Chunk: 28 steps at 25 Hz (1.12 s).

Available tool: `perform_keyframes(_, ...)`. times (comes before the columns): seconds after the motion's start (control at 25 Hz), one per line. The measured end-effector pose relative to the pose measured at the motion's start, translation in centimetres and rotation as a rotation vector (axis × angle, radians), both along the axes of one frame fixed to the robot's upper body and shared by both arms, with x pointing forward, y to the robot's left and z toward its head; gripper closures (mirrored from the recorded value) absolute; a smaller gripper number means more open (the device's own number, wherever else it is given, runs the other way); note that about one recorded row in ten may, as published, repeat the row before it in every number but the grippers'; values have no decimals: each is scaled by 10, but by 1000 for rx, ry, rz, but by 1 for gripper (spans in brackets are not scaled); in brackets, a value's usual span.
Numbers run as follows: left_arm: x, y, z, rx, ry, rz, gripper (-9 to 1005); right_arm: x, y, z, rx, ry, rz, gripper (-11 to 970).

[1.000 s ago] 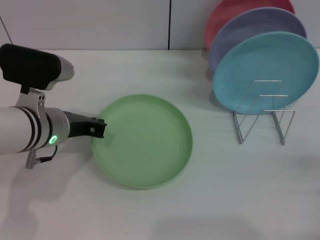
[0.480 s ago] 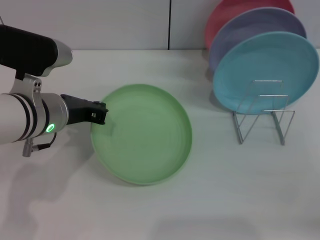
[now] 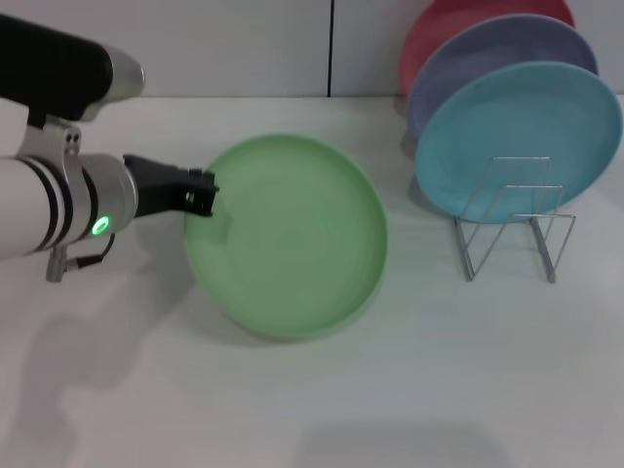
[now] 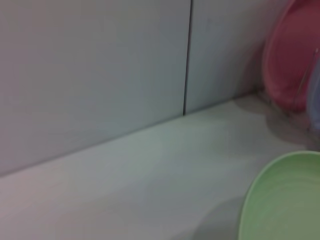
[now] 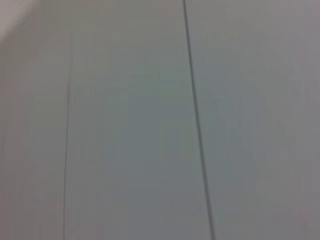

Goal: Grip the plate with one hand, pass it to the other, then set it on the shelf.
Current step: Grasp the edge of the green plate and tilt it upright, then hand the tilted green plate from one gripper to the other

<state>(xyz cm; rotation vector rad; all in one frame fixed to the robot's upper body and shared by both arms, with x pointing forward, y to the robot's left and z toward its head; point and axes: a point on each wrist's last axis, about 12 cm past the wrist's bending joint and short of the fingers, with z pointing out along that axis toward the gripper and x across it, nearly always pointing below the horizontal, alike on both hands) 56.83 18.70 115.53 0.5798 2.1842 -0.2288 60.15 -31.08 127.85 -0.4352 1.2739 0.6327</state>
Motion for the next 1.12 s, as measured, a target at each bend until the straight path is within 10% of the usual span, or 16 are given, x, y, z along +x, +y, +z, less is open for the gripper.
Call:
perform_keyframes(0.2, 3, 0, 15, -2, -54, -9, 960, 12, 27, 35, -154, 356, 27, 200)
perform_keyframes(0.48, 9, 2, 28, 4, -103, -16, 960, 10, 48, 31, -342, 739, 136, 200)
perform_keyframes(1.12, 9, -1, 39, -5, -151, -37, 959, 40, 48, 10, -356, 918, 160, 200)
